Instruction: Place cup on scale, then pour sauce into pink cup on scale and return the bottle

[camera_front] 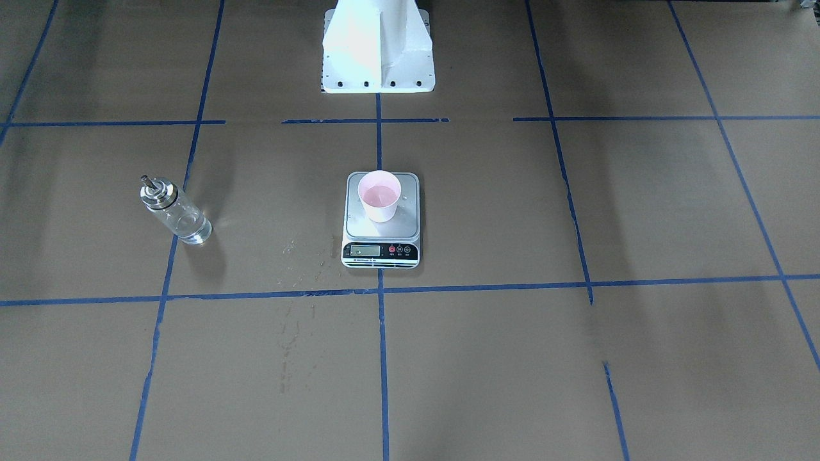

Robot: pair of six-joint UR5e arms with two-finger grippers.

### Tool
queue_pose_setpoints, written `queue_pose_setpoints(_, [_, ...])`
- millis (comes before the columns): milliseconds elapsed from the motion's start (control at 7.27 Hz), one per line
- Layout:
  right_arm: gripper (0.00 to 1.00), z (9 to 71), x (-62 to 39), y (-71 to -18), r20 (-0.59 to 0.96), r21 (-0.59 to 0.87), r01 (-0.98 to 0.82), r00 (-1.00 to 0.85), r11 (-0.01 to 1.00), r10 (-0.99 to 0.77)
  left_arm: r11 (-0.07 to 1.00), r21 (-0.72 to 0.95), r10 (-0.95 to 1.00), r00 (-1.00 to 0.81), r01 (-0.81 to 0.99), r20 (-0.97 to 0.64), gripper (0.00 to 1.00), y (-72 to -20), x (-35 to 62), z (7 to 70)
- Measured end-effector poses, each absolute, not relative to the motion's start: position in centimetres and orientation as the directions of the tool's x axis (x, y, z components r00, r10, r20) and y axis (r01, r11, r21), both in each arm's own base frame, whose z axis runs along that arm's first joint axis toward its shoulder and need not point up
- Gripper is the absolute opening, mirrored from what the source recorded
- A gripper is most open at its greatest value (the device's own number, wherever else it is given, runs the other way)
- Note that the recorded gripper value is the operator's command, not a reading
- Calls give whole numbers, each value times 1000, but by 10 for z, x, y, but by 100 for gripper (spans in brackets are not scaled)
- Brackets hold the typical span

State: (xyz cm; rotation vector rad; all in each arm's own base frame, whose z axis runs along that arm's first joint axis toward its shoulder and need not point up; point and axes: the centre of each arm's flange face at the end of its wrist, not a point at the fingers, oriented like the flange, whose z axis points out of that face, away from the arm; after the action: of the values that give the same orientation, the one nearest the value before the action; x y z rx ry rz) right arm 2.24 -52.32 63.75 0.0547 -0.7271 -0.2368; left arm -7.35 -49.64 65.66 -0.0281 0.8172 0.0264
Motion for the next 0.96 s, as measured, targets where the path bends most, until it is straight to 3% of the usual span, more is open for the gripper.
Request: queue_pose_setpoints(963, [100, 642, 17, -512, 717, 124, 187, 662, 975, -218, 999, -17, 11, 683, -34, -730, 100, -496, -73, 659])
